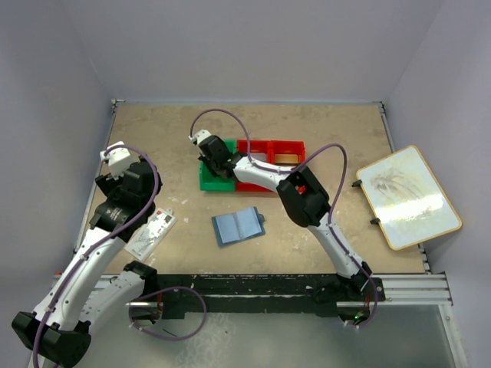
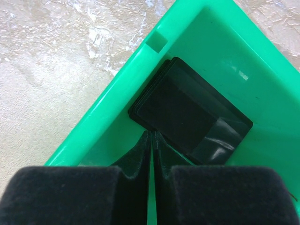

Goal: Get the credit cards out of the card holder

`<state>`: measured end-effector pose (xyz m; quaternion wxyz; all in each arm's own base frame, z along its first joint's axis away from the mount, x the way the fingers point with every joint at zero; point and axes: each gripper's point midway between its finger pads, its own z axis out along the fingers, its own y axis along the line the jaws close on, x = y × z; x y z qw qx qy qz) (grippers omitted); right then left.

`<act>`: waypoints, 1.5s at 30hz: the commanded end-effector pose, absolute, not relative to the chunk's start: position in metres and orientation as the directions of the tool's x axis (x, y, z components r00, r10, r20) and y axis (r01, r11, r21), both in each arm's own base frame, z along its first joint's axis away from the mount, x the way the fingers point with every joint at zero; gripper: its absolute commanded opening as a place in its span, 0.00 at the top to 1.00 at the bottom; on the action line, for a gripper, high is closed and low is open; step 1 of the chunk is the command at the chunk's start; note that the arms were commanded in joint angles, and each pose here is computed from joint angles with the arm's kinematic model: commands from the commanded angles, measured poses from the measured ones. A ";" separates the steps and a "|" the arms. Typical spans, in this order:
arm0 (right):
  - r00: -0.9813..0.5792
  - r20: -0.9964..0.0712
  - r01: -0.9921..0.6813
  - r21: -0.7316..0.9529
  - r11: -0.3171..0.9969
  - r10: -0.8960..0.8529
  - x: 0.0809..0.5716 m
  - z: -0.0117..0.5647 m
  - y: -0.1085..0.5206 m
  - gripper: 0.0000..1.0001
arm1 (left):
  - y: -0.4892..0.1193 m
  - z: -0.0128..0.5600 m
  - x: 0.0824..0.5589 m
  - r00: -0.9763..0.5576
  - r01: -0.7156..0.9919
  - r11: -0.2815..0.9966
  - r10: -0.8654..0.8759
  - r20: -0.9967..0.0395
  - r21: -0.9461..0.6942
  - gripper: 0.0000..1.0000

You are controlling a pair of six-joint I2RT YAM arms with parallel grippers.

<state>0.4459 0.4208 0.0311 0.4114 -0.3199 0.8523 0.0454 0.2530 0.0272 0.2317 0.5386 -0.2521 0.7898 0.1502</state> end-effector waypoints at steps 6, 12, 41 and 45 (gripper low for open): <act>-0.473 -0.722 -0.582 -0.174 0.794 -0.505 0.439 0.036 0.417 0.90 | 0.030 0.238 0.254 -0.276 -0.563 0.826 -0.224 -0.935 -0.031 0.14; -0.404 -0.835 -0.645 -0.030 0.764 -0.374 0.427 0.124 0.442 0.80 | 0.030 0.239 0.254 -0.273 -0.564 0.825 -0.225 -0.935 -0.034 0.14; 0.011 -0.994 0.042 0.109 0.993 0.108 0.326 0.322 0.092 0.00 | 0.039 0.247 0.249 -0.230 -0.608 0.792 -0.234 -0.945 -0.048 0.13; -0.043 -0.985 0.060 0.165 0.984 0.167 0.325 0.300 0.062 0.00 | 0.039 0.251 0.250 -0.211 -0.608 0.791 -0.246 -0.946 -0.070 0.13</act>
